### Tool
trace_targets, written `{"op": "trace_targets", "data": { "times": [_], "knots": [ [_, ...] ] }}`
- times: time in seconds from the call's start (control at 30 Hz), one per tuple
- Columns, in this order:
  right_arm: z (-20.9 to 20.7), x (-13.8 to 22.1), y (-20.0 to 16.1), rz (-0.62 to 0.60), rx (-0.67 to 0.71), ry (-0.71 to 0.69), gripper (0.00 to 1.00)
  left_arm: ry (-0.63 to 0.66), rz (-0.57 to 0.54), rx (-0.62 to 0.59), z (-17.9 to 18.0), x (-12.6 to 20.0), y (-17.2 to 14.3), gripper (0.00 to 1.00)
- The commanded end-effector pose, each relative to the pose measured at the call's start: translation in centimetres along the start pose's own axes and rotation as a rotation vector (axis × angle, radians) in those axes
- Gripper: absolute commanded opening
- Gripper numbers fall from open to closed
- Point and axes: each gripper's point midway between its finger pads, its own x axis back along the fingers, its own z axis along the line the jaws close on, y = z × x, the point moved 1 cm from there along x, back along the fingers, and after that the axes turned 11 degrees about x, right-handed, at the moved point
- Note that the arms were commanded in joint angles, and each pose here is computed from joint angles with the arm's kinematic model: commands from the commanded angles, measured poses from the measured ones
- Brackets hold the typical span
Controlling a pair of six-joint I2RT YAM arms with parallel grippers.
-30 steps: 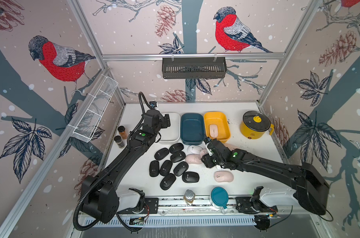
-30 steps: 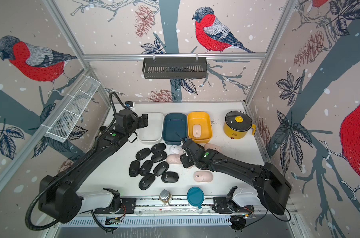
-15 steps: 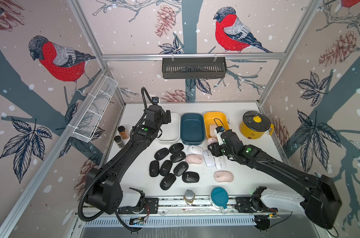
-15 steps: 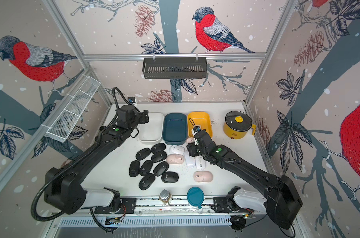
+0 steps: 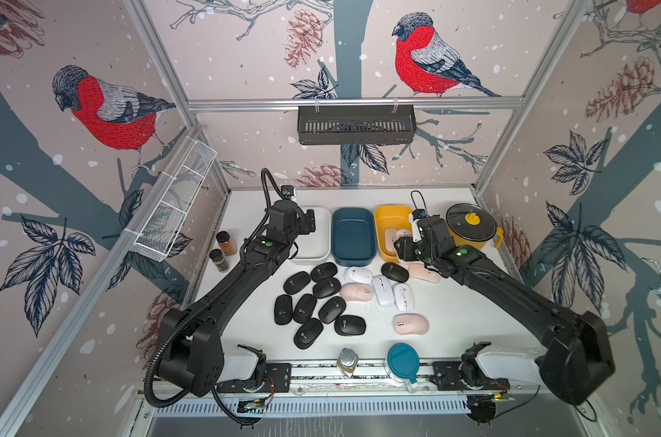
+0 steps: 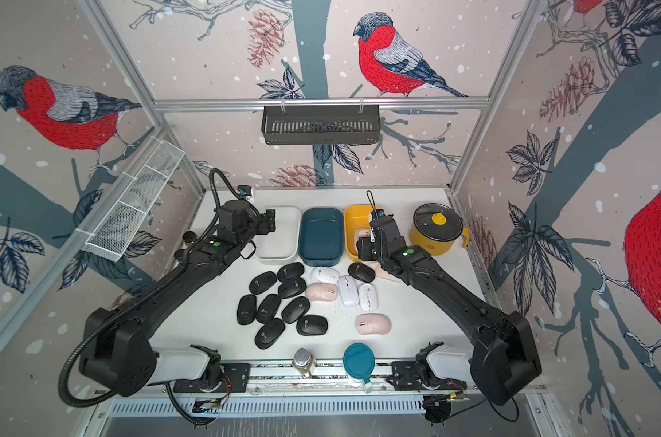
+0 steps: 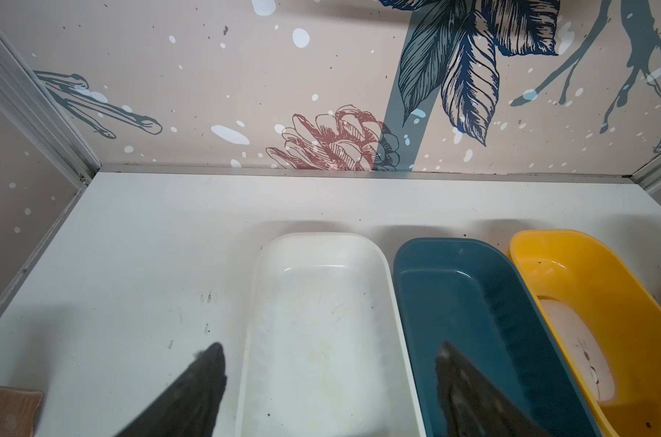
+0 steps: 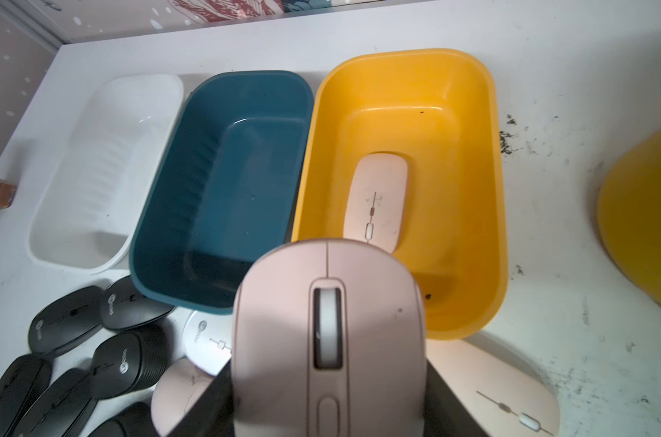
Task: Place the mice by color into the storage box
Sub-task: Pick up the mouse from the center of the board, then place the mouse in the storage box.
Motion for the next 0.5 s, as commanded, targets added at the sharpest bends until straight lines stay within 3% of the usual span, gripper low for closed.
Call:
{"op": "trace_targets", "data": {
  "times": [0.0, 0.47],
  "knots": [
    [-1.4, -0.5, 1.9, -0.046, 0.005, -0.034, 0.53, -0.024, -0.029, 0.018, -0.6, 0.0, 0.7, 0.85],
    [-6.2, -3.5, 5.1, -0.084, -0.028, -0.16, 0.53, -0.027, 0.001, 0.047, -0.7, -0.7, 0.1, 0.85]
  ]
}}
